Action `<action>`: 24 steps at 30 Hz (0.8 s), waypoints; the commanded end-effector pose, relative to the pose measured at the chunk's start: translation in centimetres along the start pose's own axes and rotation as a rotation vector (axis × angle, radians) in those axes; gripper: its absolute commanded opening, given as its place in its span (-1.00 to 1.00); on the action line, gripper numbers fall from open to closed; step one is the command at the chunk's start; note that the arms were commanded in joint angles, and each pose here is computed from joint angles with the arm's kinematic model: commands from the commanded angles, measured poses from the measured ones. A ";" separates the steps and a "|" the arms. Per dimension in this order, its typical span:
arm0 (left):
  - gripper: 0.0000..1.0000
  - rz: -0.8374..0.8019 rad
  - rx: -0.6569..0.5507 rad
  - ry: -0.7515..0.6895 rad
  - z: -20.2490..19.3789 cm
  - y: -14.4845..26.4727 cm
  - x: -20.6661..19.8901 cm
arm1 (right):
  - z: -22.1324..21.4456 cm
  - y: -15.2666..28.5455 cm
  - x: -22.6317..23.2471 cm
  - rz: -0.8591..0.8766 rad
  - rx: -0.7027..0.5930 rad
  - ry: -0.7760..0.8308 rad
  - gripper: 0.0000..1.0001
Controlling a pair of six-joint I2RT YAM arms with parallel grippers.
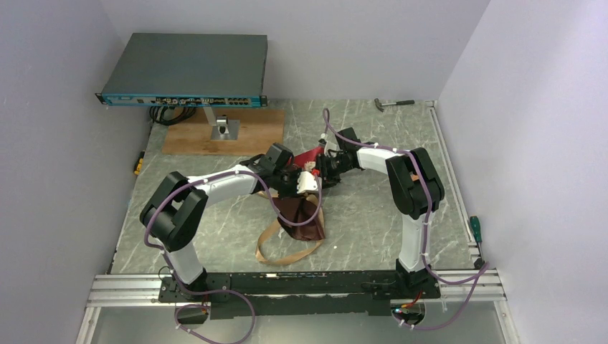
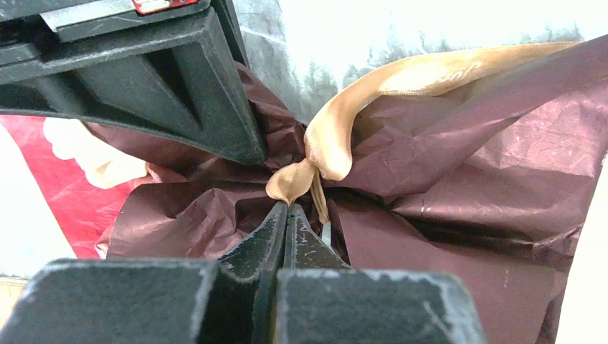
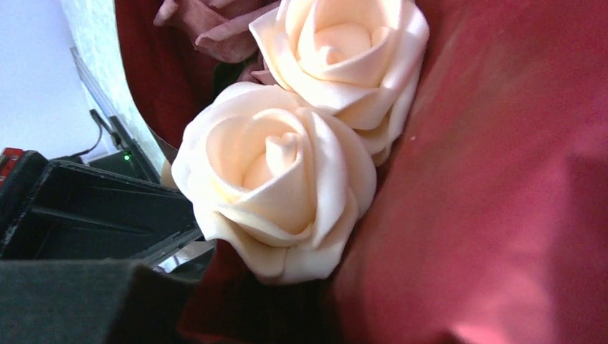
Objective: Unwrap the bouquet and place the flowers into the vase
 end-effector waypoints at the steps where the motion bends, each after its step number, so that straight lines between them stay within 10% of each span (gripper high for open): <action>1: -0.98 0.038 -0.087 -0.033 1.8 1.5 1.1 | 0.7 0.0 -0.5 -0.044 -0.051 0.024 -0.57; 7: -1.00 0.113 -0.147 -0.030 4.6 4.8 2.7 | 0.5 0.0 -1.5 -0.118 -0.058 0.035 -1.00; 24: -1.00 0.223 -0.167 0.002 6.6 11.0 3.0 | 0.2 -0.1 -2.1 -0.314 -0.107 0.163 -1.00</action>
Point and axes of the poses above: each gripper's point midway between its finger pads, its own y axis back along the fingers, its own x axis along the line the jaws close on, z = x × y, the point moved 8 cm from there along y, back along the fingers, and after that the axes turned 10 degrees about -y, right-handed, at the moved point
